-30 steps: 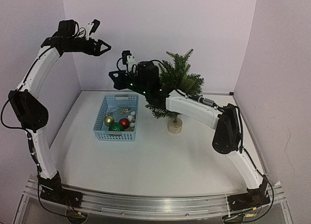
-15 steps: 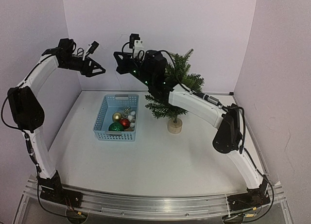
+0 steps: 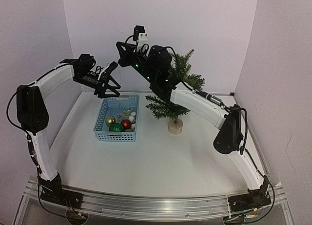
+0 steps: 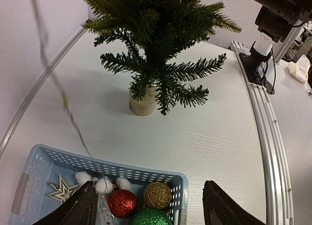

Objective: Decorate the small christmas tree

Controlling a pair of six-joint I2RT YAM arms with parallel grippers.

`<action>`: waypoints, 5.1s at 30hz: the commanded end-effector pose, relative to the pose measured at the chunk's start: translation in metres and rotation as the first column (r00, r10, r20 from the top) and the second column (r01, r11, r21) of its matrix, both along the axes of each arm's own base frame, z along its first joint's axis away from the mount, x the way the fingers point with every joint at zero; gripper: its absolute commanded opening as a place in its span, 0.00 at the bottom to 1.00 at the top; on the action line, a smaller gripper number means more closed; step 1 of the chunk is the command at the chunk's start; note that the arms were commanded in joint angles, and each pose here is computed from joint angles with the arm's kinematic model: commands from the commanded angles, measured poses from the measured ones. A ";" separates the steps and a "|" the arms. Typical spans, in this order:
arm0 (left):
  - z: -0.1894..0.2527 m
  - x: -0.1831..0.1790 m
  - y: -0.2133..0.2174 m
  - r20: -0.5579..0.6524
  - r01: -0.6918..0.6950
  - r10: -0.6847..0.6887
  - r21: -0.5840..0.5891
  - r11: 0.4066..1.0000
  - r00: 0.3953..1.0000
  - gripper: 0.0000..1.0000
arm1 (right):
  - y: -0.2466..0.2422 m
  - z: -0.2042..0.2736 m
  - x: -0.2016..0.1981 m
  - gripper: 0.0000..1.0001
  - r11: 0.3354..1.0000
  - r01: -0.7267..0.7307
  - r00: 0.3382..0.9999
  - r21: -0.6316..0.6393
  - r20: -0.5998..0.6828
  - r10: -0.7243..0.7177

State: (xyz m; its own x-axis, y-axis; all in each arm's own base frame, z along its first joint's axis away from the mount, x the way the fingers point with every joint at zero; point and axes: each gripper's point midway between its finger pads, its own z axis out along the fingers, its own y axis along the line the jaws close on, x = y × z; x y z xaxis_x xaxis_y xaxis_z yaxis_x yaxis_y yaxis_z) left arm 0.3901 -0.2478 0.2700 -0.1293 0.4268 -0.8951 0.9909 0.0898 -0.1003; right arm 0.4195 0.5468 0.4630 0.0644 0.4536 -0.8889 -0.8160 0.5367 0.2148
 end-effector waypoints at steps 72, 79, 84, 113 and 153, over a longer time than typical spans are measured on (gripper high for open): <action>0.032 -0.080 -0.199 -0.096 0.149 -0.160 -0.113 0.982 0.982 0.00 | -0.167 0.090 -0.058 0.00 0.881 0.329 0.940 -0.340 0.202 -0.274; 0.025 -0.076 -0.203 -0.112 0.144 -0.157 -0.119 0.982 0.981 0.00 | -0.175 0.095 -0.019 0.00 0.870 0.368 0.924 -0.327 0.228 -0.306; 0.020 -0.066 -0.202 -0.100 0.136 -0.149 -0.125 0.983 0.984 0.00 | -0.159 0.082 -0.004 0.00 0.876 0.325 0.937 -0.355 0.248 -0.247; 0.133 -0.033 -0.150 0.093 0.133 -0.111 -0.273 0.953 0.989 0.68 | -0.130 0.069 0.013 0.00 0.949 0.133 0.986 -0.287 0.133 -0.098; 0.213 0.088 -0.142 0.147 -0.372 0.532 -0.563 0.738 0.834 0.00 | -0.205 0.088 0.024 0.85 0.966 0.218 0.973 -0.136 -0.044 -0.226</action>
